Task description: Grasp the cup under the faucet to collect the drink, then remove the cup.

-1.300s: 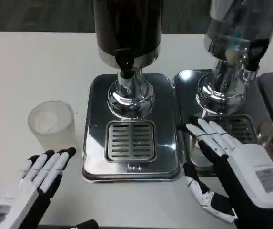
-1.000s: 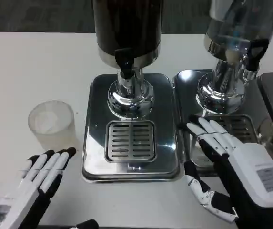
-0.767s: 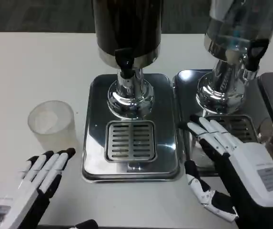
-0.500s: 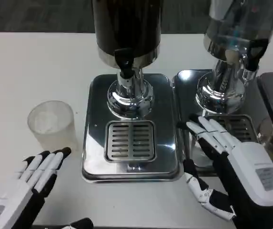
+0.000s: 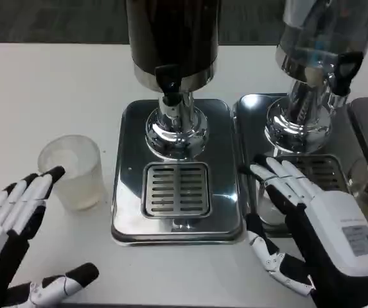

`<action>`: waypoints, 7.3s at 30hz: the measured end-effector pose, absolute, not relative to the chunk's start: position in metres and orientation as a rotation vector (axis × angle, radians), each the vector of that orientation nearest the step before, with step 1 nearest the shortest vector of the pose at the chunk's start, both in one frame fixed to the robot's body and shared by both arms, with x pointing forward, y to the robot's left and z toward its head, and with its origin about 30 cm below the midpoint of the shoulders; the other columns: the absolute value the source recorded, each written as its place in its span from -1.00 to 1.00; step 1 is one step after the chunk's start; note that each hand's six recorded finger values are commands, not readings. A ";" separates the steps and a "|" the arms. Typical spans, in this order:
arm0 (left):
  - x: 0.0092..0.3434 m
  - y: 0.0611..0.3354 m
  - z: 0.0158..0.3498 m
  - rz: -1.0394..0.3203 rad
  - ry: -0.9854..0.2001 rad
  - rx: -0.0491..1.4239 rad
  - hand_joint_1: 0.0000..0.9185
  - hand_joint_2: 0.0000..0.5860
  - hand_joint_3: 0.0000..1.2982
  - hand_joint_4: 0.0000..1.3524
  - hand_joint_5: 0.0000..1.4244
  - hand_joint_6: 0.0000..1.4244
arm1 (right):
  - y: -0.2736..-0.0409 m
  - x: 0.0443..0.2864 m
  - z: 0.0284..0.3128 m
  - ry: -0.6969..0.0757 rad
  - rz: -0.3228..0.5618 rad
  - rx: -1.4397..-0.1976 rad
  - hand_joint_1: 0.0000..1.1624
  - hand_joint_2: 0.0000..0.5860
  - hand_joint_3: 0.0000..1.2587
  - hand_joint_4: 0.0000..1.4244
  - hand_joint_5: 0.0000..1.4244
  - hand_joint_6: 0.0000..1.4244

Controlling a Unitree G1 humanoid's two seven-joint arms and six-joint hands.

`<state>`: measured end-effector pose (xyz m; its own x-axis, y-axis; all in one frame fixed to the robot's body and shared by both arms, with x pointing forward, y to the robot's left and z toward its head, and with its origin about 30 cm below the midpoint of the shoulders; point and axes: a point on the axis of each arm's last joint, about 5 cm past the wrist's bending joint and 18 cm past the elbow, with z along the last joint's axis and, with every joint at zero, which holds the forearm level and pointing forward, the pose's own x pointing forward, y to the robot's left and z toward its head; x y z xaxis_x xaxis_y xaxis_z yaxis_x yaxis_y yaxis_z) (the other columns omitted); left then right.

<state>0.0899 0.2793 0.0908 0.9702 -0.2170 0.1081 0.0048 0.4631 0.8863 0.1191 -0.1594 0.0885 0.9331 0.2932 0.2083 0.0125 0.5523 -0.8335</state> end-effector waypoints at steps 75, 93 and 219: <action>0.199 0.301 0.076 -0.091 -0.032 0.861 -1.00 -0.90 -1.00 -1.00 -1.00 -0.97 | -0.171 0.116 0.089 -0.308 0.143 -0.927 -0.15 0.81 -0.60 -0.83 -0.83 -0.57; 0.217 0.297 0.074 -0.119 0.022 0.909 -0.96 -0.91 -1.00 -1.00 -1.00 -0.95 | -0.171 0.115 0.089 -0.302 0.139 -0.922 -0.16 0.81 -0.58 -0.82 -0.82 -0.57; 0.203 0.275 0.054 0.022 -0.254 0.875 -0.06 -0.52 -0.18 -0.08 0.28 0.68 | -0.176 0.114 0.092 -0.274 0.129 -0.884 0.00 0.81 -0.50 -0.74 -0.81 -0.60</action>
<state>0.2029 0.2755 0.0542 0.9697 -0.0844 0.2293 -0.1228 0.6428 0.7561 0.1143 -0.1761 0.0919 0.9575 0.2230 0.1828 0.0017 0.6295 -0.7770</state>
